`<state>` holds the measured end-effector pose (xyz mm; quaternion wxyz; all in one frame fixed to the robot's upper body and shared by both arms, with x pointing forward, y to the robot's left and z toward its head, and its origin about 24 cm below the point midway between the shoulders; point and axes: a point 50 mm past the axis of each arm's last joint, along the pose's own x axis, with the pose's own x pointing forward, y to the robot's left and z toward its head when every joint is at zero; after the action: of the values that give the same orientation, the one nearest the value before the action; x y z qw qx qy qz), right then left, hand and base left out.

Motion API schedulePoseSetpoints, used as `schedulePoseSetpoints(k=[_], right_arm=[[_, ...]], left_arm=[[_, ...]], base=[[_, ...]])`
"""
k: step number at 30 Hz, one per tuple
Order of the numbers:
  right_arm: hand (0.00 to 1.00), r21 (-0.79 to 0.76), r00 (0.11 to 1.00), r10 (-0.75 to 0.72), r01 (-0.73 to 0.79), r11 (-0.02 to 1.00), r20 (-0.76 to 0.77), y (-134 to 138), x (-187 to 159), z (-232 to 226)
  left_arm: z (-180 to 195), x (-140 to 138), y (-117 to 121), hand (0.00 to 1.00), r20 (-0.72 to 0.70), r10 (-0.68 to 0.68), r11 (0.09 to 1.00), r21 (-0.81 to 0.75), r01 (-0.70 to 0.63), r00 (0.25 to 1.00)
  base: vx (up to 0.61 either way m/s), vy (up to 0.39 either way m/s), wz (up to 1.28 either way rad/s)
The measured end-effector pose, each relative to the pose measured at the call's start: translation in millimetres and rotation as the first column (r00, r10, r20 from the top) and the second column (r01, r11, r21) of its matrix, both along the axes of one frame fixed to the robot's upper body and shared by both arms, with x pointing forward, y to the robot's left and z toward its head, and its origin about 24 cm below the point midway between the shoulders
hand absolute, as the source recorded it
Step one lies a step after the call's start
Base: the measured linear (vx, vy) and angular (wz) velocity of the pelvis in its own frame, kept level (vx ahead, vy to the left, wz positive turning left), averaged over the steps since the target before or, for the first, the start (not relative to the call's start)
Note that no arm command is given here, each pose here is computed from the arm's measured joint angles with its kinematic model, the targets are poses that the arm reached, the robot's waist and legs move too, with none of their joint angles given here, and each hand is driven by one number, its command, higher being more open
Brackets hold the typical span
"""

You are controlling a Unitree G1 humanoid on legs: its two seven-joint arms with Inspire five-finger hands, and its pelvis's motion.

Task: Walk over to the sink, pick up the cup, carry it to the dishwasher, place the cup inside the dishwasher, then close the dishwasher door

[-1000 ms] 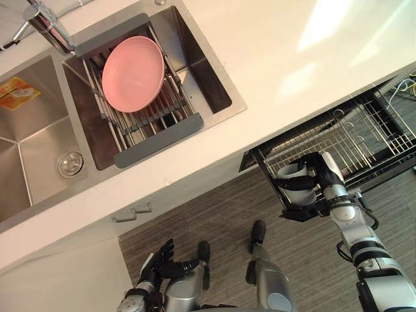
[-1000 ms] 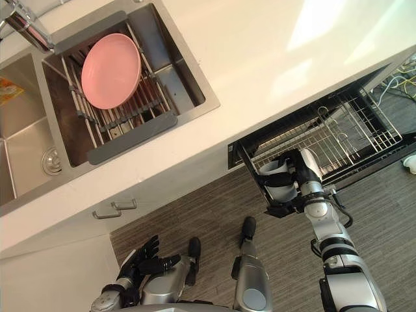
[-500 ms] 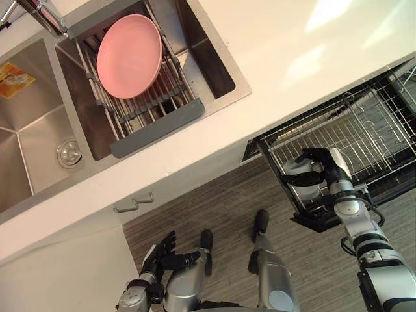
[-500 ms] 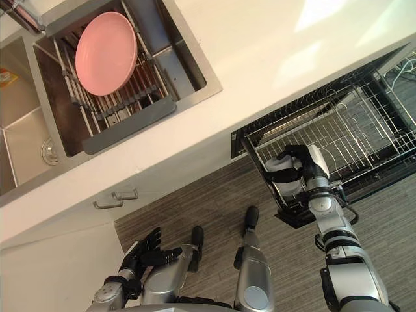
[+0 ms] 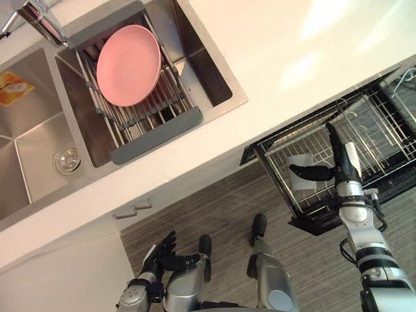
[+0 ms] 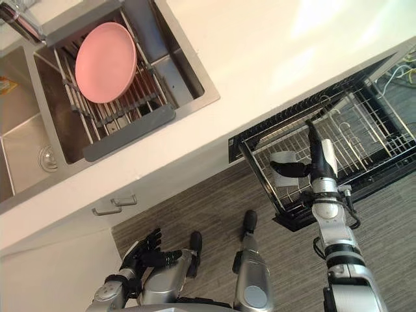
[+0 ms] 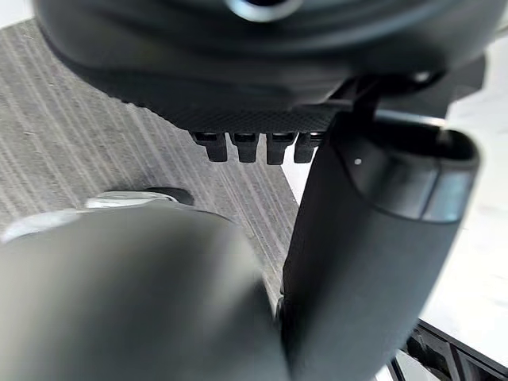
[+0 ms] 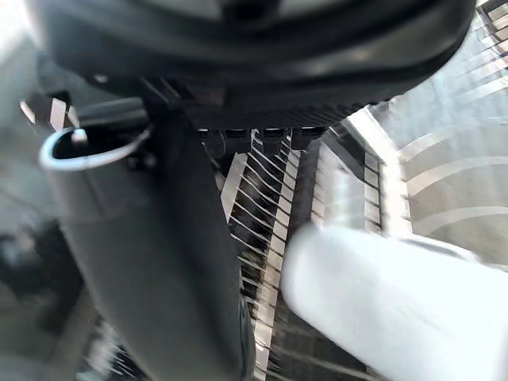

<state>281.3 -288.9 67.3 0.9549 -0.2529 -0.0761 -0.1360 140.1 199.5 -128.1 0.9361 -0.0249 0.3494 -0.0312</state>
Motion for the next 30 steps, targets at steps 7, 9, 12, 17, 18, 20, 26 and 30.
schedulePoseSetpoints(k=[7, 9, 12, 17, 18, 20, 26, 30], right_arm=[[1.0, 0.206, 0.992, 0.074, -0.093, 0.974, 0.099, 35.8, -37.9, -14.1], [1.0, 0.249, 0.989, 0.089, -0.117, 0.962, 0.12, 41.8, -46.7, -16.9], [1.0, 0.316, 0.983, 0.107, -0.151, 0.937, 0.151, 50.1, -57.0, -20.0], [1.0, 0.396, 0.973, 0.124, -0.193, 0.898, 0.194, 59.4, -71.7, -23.1], [1.0, 0.418, 0.973, 0.125, -0.197, 0.887, 0.193, 61.6, -74.7, -25.9], [1.0, 0.445, 0.974, 0.136, -0.205, 0.872, 0.182, 65.1, -79.8, -31.6], [1.0, 0.479, 0.97, 0.2, -0.243, 0.843, 0.14, 78.2, -89.6, -43.9], [1.0, 0.492, 0.961, 0.251, -0.277, 0.825, 0.121, 87.8, -92.8, -48.8]], left_arm=[[-8.5, -22.4, 12.1, 1.0, -0.079, 0.045, 0.998, 0.038, -0.042, 0.996], [-10.5, -27.9, 13.8, 1.0, -0.1, 0.058, 0.997, 0.049, -0.053, 0.993], [-13.2, -34.3, 13.8, 1.0, -0.121, 0.079, 0.996, 0.056, -0.073, 0.989], [-16.2, -41.0, 14.9, 1.0, -0.144, 0.111, 0.992, 0.07, -0.102, 0.983], [-17.4, -43.3, 14.5, 1.0, -0.154, 0.116, 0.991, 0.077, -0.105, 0.981], [-17.8, -44.1, 13.9, 1.0, -0.157, 0.112, 0.991, 0.084, -0.1, 0.981], [-18.8, -47.8, 14.0, 1.0, -0.166, 0.119, 0.989, 0.103, -0.103, 0.979], [-19.7, -52.9, 15.1, 1.0, -0.177, 0.127, 0.988, 0.106, -0.11, 0.976]], base=[[0.0, 0.019, -0.05], [0.0, 0.005, -0.02], [0.0, 0.0, 0.0], [0.01, 0.001, 0.0], [0.04, 0.005, -0.03], [0.02, -0.001, 0.0], [-0.01, -0.003, 0.0], [-0.06, -0.025, 0.05]])
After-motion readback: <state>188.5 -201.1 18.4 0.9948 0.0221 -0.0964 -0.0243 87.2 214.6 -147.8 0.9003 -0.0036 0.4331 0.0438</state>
